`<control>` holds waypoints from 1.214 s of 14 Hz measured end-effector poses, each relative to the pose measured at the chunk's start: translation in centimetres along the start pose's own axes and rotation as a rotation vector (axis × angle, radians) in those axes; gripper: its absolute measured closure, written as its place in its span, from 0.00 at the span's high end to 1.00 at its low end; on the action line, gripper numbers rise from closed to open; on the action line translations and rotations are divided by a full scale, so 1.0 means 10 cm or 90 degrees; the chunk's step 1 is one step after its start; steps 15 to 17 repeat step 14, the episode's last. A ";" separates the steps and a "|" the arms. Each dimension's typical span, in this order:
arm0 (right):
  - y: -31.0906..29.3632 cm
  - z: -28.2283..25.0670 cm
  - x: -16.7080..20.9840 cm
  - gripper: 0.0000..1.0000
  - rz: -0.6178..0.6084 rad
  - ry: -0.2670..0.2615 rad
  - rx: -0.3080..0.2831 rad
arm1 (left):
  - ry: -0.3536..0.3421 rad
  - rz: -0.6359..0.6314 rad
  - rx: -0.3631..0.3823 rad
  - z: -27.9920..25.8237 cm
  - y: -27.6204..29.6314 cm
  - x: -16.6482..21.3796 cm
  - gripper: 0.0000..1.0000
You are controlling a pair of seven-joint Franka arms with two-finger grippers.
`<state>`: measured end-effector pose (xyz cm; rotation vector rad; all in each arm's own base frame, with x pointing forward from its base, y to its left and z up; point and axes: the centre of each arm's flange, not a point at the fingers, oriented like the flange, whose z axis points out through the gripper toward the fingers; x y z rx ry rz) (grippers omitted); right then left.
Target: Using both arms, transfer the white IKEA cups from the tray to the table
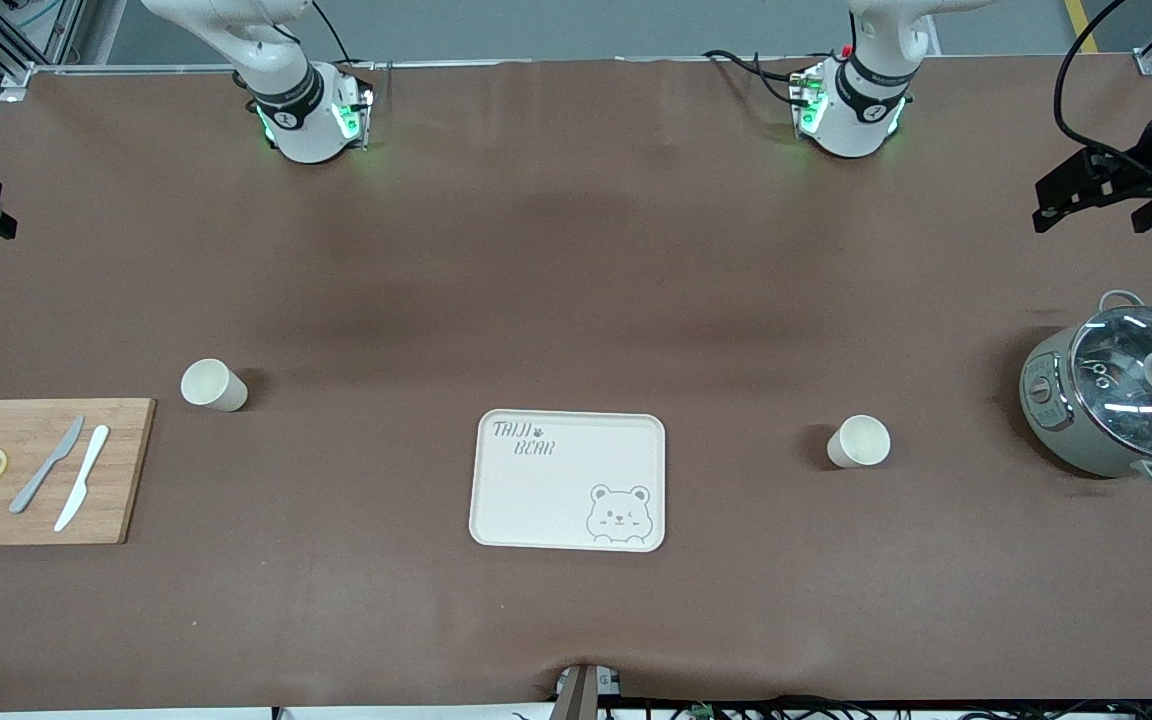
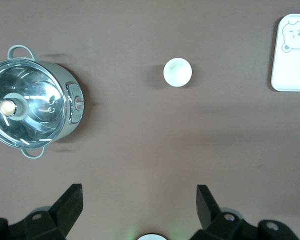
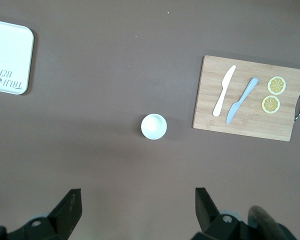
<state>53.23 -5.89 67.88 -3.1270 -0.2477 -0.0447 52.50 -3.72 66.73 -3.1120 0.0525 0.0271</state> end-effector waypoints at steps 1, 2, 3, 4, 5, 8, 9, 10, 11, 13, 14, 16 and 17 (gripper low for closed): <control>0.00 0.00 0.00 1.00 0.000 0.000 0.000 | 0.000 0.000 0.001 -0.02 0.01 -0.03 1.00; 0.00 0.00 0.00 1.00 0.000 0.000 0.000 | 0.001 0.001 0.002 -0.02 0.01 -0.05 1.00; 0.00 0.00 0.00 1.00 0.000 0.000 0.000 | 0.001 0.002 0.002 -0.02 0.02 -0.05 1.00; 0.00 0.00 0.00 1.00 0.000 0.000 0.000 | -0.001 0.004 0.002 -0.01 0.04 -0.05 1.00; 0.00 0.00 0.00 1.00 0.000 -0.001 0.000 | -0.003 0.007 0.002 0.01 0.06 -0.05 1.00; 0.05 0.01 -0.03 1.00 0.006 -0.008 0.002 | -0.003 0.007 0.002 0.01 0.06 -0.05 1.00; 0.07 0.01 -0.03 1.00 0.009 -0.008 0.002 | -0.003 0.005 0.002 0.01 0.05 -0.05 1.00; 0.08 0.01 -0.04 1.00 0.011 -0.008 0.002 | -0.001 0.003 0.002 0.01 0.04 -0.05 1.00; 0.09 0.02 -0.04 1.00 0.011 -0.009 0.002 | 0.000 0.002 0.002 0.00 0.02 -0.04 1.00; 0.09 0.02 -0.04 1.00 0.011 -0.012 0.003 | -0.001 0.001 0.001 0.02 0.01 -0.03 1.00; 0.09 0.02 -0.05 1.00 0.011 -0.014 0.004 | -0.004 0.001 0.001 0.04 0.01 -0.02 1.00; 0.09 0.02 -0.05 1.00 0.011 -0.014 0.004 | -0.004 0.001 0.001 0.04 0.01 -0.02 1.00; 0.09 0.02 -0.05 1.00 0.011 -0.014 0.004 | -0.004 0.001 0.001 0.04 0.01 -0.02 1.00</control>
